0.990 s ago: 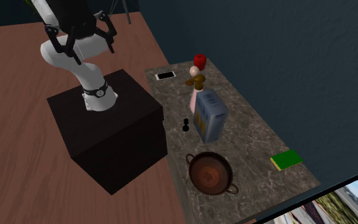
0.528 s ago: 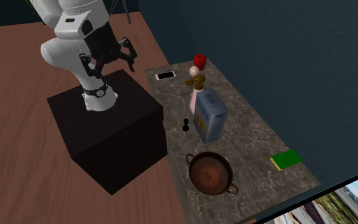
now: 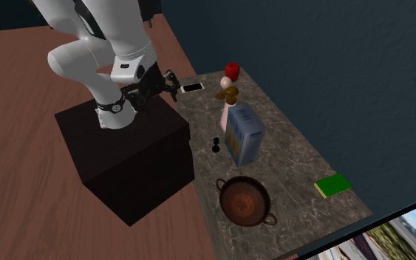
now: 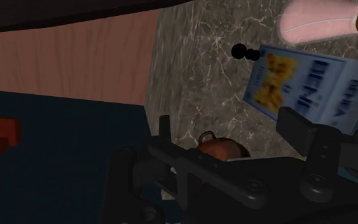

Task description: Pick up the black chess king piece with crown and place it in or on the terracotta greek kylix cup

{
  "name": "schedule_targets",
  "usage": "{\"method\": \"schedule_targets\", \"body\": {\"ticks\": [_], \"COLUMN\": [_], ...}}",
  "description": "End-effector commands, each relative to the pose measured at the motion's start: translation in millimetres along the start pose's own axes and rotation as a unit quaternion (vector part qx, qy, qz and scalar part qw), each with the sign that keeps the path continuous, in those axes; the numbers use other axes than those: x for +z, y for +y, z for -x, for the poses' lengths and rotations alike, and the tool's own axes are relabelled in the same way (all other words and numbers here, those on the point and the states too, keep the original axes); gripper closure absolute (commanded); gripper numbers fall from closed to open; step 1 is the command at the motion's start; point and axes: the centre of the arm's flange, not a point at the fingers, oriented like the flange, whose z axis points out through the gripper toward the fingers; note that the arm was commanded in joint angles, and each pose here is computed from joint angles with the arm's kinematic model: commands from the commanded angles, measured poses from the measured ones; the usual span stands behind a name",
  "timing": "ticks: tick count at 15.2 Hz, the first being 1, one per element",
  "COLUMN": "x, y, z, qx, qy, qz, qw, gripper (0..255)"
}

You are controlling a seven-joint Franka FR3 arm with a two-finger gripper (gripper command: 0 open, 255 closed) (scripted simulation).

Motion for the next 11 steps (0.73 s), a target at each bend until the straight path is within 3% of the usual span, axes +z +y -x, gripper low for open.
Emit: {"method": "schedule_targets", "body": {"ticks": [1, 11], "x": [26, 146], "y": [-9, -56], "z": [-4, -13], "qx": [-0.002, -0.012], "qy": [-0.001, -0.009], "qz": [-0.006, -0.034], "qw": [1.0, 0.9993], "gripper": [0, 0]}}
